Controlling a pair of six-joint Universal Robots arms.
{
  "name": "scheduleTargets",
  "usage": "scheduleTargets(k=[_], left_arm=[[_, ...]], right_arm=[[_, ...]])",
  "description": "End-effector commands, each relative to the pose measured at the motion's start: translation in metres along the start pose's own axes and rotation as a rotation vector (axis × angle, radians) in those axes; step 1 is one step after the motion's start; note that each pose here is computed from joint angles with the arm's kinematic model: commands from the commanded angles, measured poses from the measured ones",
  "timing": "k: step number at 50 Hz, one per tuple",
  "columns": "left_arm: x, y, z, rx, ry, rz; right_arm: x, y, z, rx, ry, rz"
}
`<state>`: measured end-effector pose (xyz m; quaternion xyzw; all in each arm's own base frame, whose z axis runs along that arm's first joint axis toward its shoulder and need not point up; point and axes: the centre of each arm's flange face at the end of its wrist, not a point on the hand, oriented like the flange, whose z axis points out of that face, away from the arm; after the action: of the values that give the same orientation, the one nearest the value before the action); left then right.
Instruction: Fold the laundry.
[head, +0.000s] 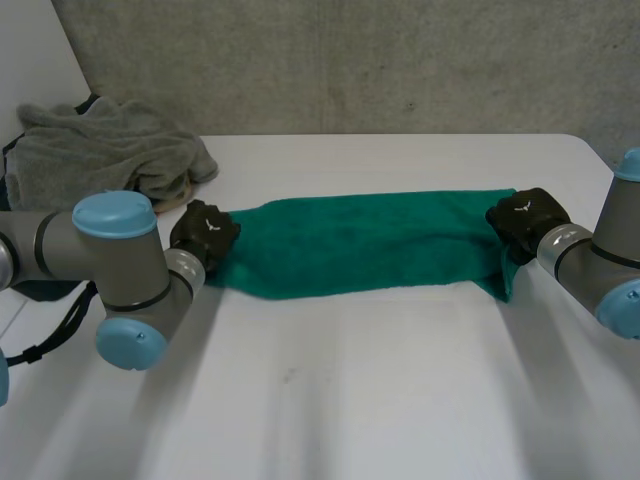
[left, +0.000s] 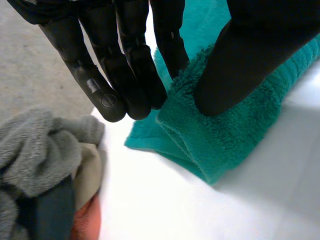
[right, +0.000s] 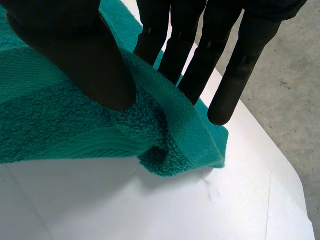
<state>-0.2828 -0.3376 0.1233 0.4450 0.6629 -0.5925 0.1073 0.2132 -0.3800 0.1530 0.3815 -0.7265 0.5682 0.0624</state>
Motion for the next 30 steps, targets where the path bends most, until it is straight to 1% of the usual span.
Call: scheduleTargets(k=[1,4,7,8,11,12,13,14,16,17,19,21,22,24,25,26,29,30], left_arm=[[-0.011,-0.012,-0.008,0.004,0.045,-0.027],[-0.025,-0.024,-0.021,0.003,0.044,-0.060],[-0.044,-0.047,-0.047,0.019,0.041,-0.134],[-0.054,-0.059,-0.062,0.029,0.038,-0.178],[-0.068,-0.076,-0.087,0.057,0.030,-0.234],[-0.078,-0.087,-0.101,0.080,0.019,-0.264],[-0.082,-0.093,-0.107,0.098,0.012,-0.274],[-0.094,-0.106,-0.119,0.148,-0.011,-0.299],[-0.105,-0.116,-0.122,0.201,-0.047,-0.306],[-0.109,-0.118,-0.120,0.214,-0.061,-0.311],[-0.113,-0.115,-0.101,0.206,-0.083,-0.316],[-0.112,-0.109,-0.086,0.180,-0.094,-0.310],[-0.109,-0.101,-0.069,0.145,-0.104,-0.304],[-0.106,-0.091,-0.050,0.109,-0.113,-0.295],[-0.102,-0.085,-0.041,0.089,-0.112,-0.291],[-0.093,-0.073,-0.022,0.049,-0.111,-0.273],[-0.078,-0.055,0.002,-0.007,-0.102,-0.248],[-0.066,-0.044,0.015,-0.037,-0.089,-0.233]], right_arm=[[-0.001,-0.002,-0.013,-0.040,-0.027,0.017],[0.004,-0.009,-0.025,-0.055,-0.033,0.028],[0.021,-0.025,-0.046,-0.071,-0.022,0.042],[0.031,-0.031,-0.056,-0.087,-0.013,0.049],[0.048,-0.044,-0.072,-0.092,0.002,0.060],[0.061,-0.053,-0.082,-0.085,0.020,0.071],[0.066,-0.058,-0.086,-0.082,0.025,0.079],[0.074,-0.065,-0.091,-0.064,0.041,0.102],[0.080,-0.069,-0.090,-0.038,0.052,0.137],[0.082,-0.070,-0.087,-0.023,0.058,0.155],[0.084,-0.068,-0.072,0.016,0.063,0.198],[0.084,-0.064,-0.059,0.033,0.071,0.221],[0.082,-0.058,-0.046,0.043,0.077,0.237],[0.079,-0.053,-0.034,0.053,0.085,0.247],[0.076,-0.051,-0.028,0.059,0.087,0.250],[0.070,-0.046,-0.018,0.067,0.094,0.246],[0.061,-0.036,0.001,0.071,0.125,0.236],[0.059,-0.034,0.004,0.072,0.135,0.232]])
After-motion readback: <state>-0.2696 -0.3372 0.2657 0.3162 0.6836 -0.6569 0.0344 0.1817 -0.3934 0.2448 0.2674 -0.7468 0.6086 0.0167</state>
